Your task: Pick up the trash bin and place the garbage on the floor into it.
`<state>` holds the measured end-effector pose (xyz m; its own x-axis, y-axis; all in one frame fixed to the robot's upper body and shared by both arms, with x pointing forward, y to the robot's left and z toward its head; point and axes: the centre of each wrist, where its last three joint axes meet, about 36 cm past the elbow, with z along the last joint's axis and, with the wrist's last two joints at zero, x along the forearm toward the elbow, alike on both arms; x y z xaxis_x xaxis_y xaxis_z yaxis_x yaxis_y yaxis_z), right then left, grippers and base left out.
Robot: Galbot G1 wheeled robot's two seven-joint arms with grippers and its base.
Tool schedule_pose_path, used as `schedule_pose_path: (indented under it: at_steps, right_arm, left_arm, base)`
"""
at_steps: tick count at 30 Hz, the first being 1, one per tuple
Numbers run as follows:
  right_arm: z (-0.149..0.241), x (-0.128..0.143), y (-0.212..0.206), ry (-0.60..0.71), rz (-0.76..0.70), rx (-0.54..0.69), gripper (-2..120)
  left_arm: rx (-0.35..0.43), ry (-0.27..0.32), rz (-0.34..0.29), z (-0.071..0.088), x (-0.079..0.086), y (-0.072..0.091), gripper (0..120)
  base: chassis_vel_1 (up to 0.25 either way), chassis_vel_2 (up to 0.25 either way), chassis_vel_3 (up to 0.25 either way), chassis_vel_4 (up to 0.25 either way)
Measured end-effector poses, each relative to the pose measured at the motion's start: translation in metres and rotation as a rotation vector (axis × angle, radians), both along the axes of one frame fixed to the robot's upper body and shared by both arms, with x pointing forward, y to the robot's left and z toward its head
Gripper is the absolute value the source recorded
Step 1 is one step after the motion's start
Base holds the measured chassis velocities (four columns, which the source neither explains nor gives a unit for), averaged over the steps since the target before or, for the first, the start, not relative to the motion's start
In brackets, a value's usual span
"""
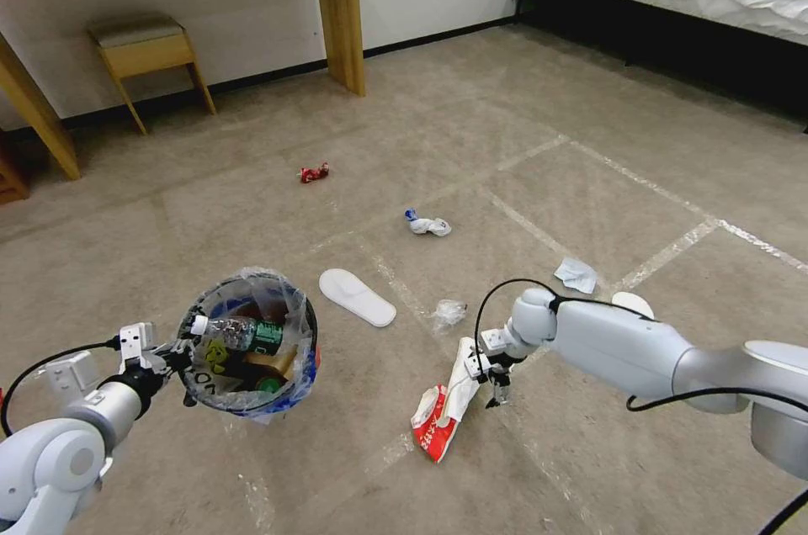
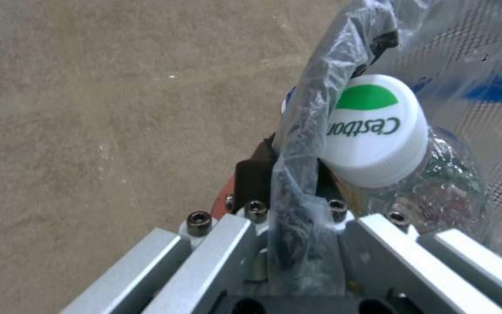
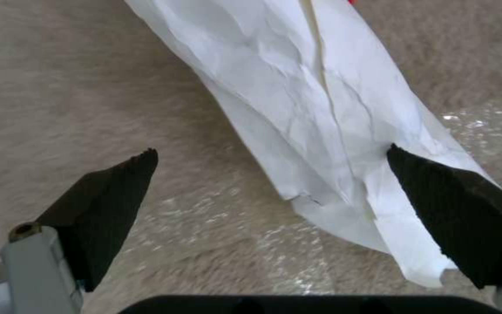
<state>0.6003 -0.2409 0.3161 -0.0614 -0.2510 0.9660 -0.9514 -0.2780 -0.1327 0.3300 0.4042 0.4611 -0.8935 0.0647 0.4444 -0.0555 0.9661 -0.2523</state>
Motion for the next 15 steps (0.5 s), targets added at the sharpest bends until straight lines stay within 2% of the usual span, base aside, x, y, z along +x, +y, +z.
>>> schedule_pose_path:
  at_steps: [11,15]
  right_arm:
    - [-0.012,-0.003,0.004,-0.093,-0.050,0.032,100]
    - [-0.011,-0.004,0.002,-0.116,-0.058,0.039,85]
  left_arm:
    - [0.001,-0.006,-0.002,0.001,-0.005,-0.008,1]
    - [-0.005,-0.010,-0.006,0.001,-0.008,-0.013,1]
  base:
    - [0.000,0.000,0.000,0.000]
    - [0.000,0.000,0.000,0.000]
